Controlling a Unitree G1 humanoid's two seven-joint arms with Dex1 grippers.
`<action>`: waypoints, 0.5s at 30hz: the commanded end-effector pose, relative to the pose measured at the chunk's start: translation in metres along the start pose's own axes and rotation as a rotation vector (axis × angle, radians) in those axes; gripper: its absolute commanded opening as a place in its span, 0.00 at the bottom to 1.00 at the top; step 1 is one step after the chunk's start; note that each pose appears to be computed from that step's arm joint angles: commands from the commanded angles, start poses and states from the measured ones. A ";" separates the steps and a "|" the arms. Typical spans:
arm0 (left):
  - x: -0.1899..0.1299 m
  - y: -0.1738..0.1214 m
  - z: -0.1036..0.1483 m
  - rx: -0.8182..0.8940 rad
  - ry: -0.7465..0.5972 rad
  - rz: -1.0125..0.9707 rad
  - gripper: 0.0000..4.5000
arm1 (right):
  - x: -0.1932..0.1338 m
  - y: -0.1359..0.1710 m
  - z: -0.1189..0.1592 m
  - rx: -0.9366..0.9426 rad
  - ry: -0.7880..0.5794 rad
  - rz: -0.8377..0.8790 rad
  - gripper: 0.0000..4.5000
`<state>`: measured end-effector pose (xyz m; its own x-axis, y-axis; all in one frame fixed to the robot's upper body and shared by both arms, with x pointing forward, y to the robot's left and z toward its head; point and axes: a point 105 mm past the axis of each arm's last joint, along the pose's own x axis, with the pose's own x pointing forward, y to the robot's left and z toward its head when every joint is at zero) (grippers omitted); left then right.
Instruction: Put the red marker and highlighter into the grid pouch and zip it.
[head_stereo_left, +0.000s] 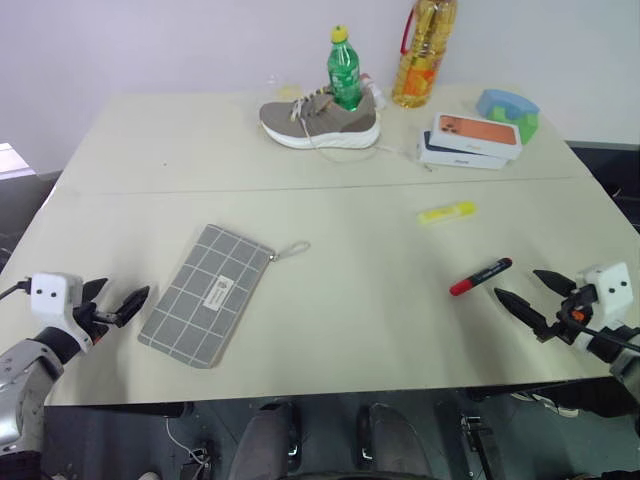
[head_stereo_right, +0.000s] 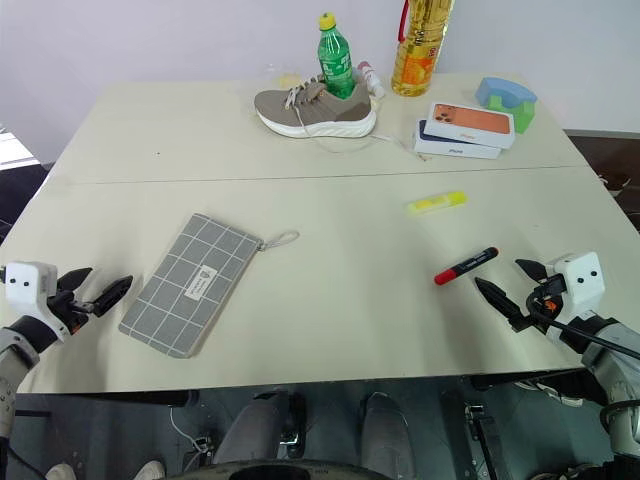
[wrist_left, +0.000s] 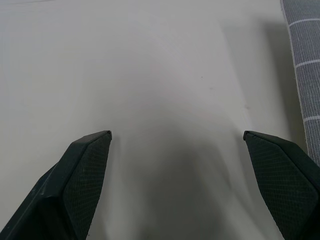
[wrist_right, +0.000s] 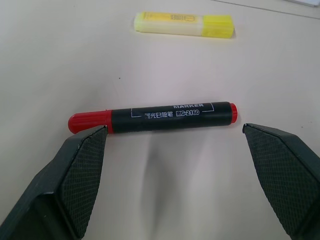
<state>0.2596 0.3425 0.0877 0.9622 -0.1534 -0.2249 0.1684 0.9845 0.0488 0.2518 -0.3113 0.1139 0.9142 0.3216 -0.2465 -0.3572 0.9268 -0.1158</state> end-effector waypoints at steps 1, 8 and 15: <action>-0.006 0.007 0.014 0.038 -0.030 0.021 0.99 | 0.002 0.000 0.007 -0.028 -0.025 0.001 1.00; -0.005 0.006 0.013 0.022 -0.040 0.030 0.99 | 0.009 0.004 0.017 -0.042 -0.051 0.019 1.00; -0.002 0.003 0.024 0.012 -0.142 0.084 0.99 | 0.037 0.039 0.055 -0.068 -0.166 0.145 1.00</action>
<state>0.2627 0.3400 0.0880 0.9803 -0.1059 -0.1668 0.1127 0.9931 0.0317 0.2804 -0.2684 0.1378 0.8846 0.4389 -0.1576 -0.4597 0.8775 -0.1366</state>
